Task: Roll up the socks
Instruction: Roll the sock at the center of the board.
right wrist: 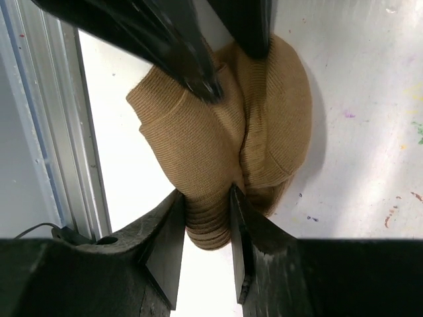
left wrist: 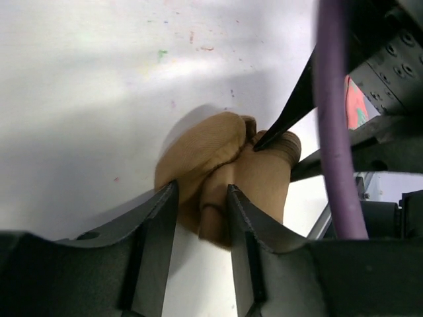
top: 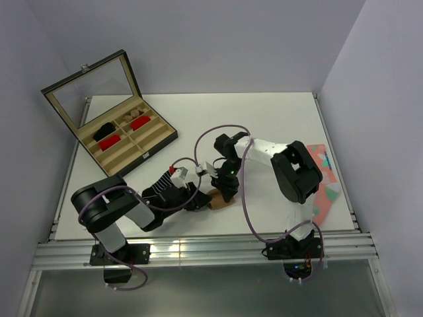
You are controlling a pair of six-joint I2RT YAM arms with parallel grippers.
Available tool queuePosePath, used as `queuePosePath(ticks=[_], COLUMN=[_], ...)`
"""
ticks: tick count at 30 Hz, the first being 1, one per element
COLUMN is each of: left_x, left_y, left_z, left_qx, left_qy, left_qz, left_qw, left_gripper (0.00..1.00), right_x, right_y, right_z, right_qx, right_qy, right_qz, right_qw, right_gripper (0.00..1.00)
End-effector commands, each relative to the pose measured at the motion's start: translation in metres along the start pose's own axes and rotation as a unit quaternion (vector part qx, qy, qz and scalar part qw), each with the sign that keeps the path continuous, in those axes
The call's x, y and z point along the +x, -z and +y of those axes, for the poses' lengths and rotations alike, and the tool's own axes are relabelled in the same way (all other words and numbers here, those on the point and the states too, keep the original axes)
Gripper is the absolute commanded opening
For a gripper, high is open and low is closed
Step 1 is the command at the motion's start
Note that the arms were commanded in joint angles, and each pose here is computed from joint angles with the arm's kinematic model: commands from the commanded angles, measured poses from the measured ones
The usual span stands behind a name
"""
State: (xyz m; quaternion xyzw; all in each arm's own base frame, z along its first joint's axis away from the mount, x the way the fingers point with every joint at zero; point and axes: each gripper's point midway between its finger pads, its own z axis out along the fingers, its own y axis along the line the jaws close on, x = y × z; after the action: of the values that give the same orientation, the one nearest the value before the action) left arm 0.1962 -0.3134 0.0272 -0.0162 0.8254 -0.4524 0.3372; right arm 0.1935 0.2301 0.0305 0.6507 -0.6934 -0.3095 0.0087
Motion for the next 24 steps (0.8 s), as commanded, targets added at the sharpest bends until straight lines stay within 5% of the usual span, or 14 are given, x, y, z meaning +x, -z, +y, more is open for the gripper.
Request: queuePosePath(ticks=[1, 14, 24], left_x=[-0.002, -0.030, -0.032], left_y=[0.016, 0.053, 0.037], left_z=[0.024, -0.016, -0.051], left_qx=[-0.038, 0.043, 0.071], left_qy=[-0.051, -0.111, -0.229], left_qz=[-0.025, -0.086, -0.041], left_qw=[0.998, 0.989, 0.970], left_gripper=[0.44, 0.47, 0.49], right_x=[0.027, 0.022, 0.012], right_y=[-0.007, -0.005, -0.002], right_z=[-0.031, -0.040, -0.047], right_qx=[0.046, 0.048, 0.035], right_qy=[-0.041, -0.069, -0.086], right_qz=[0.057, 0.070, 0.082], right_qw=[0.996, 0.994, 0.992], right_gripper=[0.34, 0.34, 0.34])
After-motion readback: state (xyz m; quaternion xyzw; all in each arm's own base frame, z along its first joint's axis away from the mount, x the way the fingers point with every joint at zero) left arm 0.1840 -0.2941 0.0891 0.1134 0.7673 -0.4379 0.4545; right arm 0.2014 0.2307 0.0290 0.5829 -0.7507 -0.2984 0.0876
